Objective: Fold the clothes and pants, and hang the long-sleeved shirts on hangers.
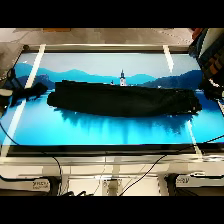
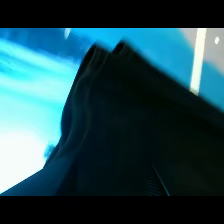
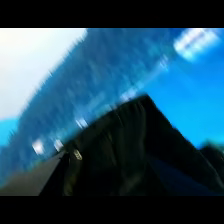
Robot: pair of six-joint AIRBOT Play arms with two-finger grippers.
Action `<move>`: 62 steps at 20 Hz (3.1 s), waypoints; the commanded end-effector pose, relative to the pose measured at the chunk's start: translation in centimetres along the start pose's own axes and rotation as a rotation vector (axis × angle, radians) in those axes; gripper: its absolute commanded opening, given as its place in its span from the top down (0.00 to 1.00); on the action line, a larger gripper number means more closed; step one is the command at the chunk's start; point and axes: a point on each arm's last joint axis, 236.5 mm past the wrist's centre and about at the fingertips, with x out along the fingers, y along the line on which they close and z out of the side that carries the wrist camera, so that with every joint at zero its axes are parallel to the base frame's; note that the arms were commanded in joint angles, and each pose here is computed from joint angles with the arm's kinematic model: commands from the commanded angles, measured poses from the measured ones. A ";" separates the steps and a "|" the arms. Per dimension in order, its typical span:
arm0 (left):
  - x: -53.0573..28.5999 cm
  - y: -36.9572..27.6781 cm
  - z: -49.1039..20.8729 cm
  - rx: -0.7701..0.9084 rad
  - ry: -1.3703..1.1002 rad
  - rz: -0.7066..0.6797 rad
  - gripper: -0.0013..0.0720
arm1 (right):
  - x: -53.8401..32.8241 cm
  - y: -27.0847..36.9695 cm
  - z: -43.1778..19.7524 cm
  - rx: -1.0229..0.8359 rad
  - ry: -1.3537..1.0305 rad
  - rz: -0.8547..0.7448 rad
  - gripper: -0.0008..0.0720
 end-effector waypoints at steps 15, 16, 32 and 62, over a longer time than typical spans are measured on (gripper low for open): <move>7.6 2.2 -4.4 -0.337 -0.161 0.117 0.04 | -1.2 1.1 -6.7 -0.096 0.281 0.032 0.29; 8.0 1.9 -3.2 -0.326 -0.189 0.117 0.09 | -1.2 1.9 -7.6 -0.143 0.307 0.050 0.29; -9.8 -22.4 3.6 0.502 -0.229 -0.246 0.96 | -5.3 37.5 -26.6 -0.561 0.271 0.590 0.93; -4.2 -38.2 -30.4 0.657 0.551 -0.589 0.02 | -6.8 24.3 -9.0 -0.477 0.380 0.280 0.93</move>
